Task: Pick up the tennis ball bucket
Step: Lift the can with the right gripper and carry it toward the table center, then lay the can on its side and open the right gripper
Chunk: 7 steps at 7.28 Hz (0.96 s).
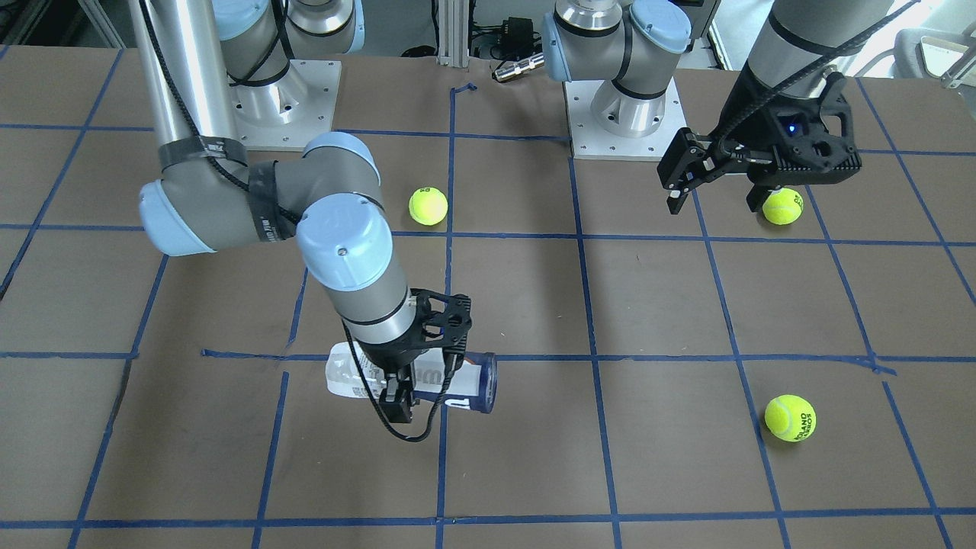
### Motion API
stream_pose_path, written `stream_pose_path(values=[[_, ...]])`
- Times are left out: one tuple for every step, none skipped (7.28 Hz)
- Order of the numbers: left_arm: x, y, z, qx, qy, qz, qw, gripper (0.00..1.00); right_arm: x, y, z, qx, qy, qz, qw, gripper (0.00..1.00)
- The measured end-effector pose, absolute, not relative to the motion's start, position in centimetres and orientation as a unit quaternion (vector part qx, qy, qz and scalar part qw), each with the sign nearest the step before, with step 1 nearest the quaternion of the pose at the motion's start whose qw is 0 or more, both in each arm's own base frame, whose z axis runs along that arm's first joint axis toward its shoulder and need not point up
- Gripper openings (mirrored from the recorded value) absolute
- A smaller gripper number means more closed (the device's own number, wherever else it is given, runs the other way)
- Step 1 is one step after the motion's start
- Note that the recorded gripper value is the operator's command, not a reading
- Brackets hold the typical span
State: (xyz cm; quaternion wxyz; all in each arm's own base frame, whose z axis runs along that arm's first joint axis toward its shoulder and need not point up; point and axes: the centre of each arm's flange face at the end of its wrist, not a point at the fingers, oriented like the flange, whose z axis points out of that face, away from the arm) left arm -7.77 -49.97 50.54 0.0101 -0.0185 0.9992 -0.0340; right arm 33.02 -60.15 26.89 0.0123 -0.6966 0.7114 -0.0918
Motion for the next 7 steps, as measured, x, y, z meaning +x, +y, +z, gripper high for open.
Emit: stream_pose_path(values=[[-7.2, -50.0, 50.8, -0.012, 0.999, -0.036, 0.011, 1.0, 35.9, -58.8, 25.9, -0.729, 0.679, -0.089, 0.011, 0.66], [-7.0, -50.0, 50.9, -0.01, 0.999, -0.037, 0.012, 1.0, 37.8, -58.0, 24.7, -0.751, 0.654, -0.089, 0.009, 0.66], [-7.0, -49.9, 50.9, -0.01, 0.999, -0.037, 0.011, 1.0, 39.1, -57.4, 23.7, -0.768, 0.635, -0.086, 0.01, 0.66], [-7.0, -49.7, 50.9, -0.009, 0.999, -0.036, 0.011, 1.0, 40.3, -56.7, 22.9, -0.778, 0.623, -0.084, 0.012, 0.67], [-7.0, -49.6, 50.8, -0.009, 0.999, -0.035, 0.011, 1.0, 41.3, -56.2, 22.1, -0.783, 0.617, -0.084, 0.013, 0.71], [-7.0, -49.6, 50.7, -0.009, 0.999, -0.034, 0.011, 1.0, 42.2, -55.9, 21.2, -0.783, 0.615, -0.089, 0.011, 0.89], [-7.1, -49.5, 50.7, -0.009, 0.999, -0.033, 0.01, 1.0, 43.1, -55.6, 20.4, -0.783, 0.614, -0.096, 0.008, 1.0]])
